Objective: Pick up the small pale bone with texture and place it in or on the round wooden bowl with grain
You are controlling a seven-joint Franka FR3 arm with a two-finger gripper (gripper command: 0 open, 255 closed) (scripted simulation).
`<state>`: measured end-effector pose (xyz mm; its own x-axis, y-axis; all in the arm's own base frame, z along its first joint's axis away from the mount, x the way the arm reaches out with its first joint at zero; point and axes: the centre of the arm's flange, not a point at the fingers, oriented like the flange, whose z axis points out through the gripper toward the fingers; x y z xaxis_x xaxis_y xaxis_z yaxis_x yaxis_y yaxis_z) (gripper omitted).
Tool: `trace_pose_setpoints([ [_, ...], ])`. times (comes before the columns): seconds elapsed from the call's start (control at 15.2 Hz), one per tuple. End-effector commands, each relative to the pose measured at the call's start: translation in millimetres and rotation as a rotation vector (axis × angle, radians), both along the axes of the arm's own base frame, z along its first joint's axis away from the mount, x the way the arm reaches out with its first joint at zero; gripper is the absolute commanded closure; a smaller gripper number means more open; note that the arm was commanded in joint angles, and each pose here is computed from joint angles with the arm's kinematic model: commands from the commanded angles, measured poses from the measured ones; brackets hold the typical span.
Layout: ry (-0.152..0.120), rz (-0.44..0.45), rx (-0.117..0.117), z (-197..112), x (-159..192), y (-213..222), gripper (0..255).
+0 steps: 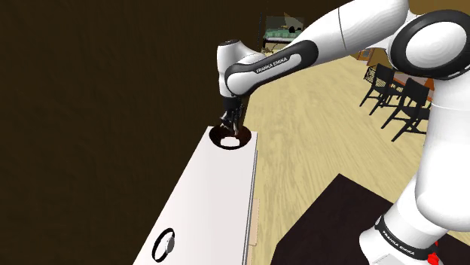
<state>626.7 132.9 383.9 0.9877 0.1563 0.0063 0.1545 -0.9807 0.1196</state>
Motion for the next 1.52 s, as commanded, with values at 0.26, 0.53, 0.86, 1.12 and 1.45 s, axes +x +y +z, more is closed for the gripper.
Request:
trace_pose_setpoints([
  [0.26, -0.001, 0.000, 0.000, -20.7, 1.0, -0.5, 255],
  [0.53, -0.001, 0.000, 0.000, -20.7, 1.0, -0.5, 255],
  [0.86, -0.001, 0.000, 0.000, -20.7, 1.0, -0.5, 0],
  [1.12, -0.001, 0.000, 0.000, -7.6, 0.6, 1.0, 0],
  [1.45, -0.001, 0.000, 0.000, 29.0, -0.4, 5.3, 0],
])
